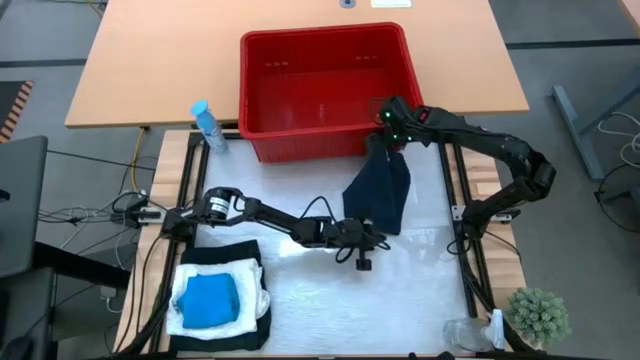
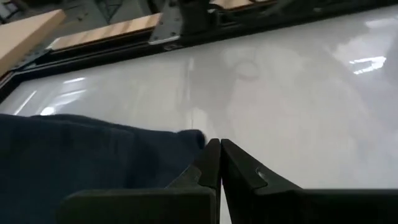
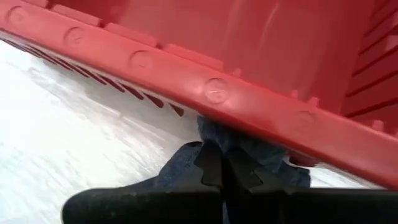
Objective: Fold Laundry from Bin
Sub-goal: Fold the gray shorts from the red bin
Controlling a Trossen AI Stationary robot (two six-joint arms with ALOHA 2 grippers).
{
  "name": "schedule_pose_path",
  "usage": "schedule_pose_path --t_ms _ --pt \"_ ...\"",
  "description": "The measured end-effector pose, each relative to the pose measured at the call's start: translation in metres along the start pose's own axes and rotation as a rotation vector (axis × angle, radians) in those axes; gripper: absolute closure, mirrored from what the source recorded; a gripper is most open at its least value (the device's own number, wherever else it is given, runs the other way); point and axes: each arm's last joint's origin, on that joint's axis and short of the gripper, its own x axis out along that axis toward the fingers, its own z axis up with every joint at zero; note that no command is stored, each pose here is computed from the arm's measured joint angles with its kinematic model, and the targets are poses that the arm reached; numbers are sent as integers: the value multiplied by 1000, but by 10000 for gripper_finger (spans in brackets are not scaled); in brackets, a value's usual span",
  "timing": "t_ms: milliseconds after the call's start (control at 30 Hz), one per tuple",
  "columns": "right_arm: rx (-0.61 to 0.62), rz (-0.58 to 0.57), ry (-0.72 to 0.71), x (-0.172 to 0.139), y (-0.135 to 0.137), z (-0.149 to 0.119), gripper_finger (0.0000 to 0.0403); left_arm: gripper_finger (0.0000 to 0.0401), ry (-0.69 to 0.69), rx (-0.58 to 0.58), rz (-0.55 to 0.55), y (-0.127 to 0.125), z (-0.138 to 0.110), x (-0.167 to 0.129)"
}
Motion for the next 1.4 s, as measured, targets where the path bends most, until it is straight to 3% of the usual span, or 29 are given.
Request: schedule_pose_path --t_ms 333,500,633,800,900,1067,1200,1400 --pt "11 13 -13 -1 3 1 384 401 46 -93 72 14 -18 19" --pt "15 65 -17 -1 8 1 384 401 78 -107 177 22 -20 19" --pt "19 105 -18 -2 12 1 384 401 146 -191 122 25 -28 20" --pt "19 110 -14 -2 12 0 384 401 176 -182 160 25 -31 19" --pt "14 116 -11 -2 14 0 384 401 199 -191 108 26 -34 19" --pt "12 128 0 -4 20 -4 384 401 455 -240 -20 21 -50 9" --pt "-19 69 57 -5 21 -13 384 401 622 -264 -92 2 -56 -4" --pt "-105 -61 232 -11 18 -37 384 401 689 -217 -146 -36 -49 -23"
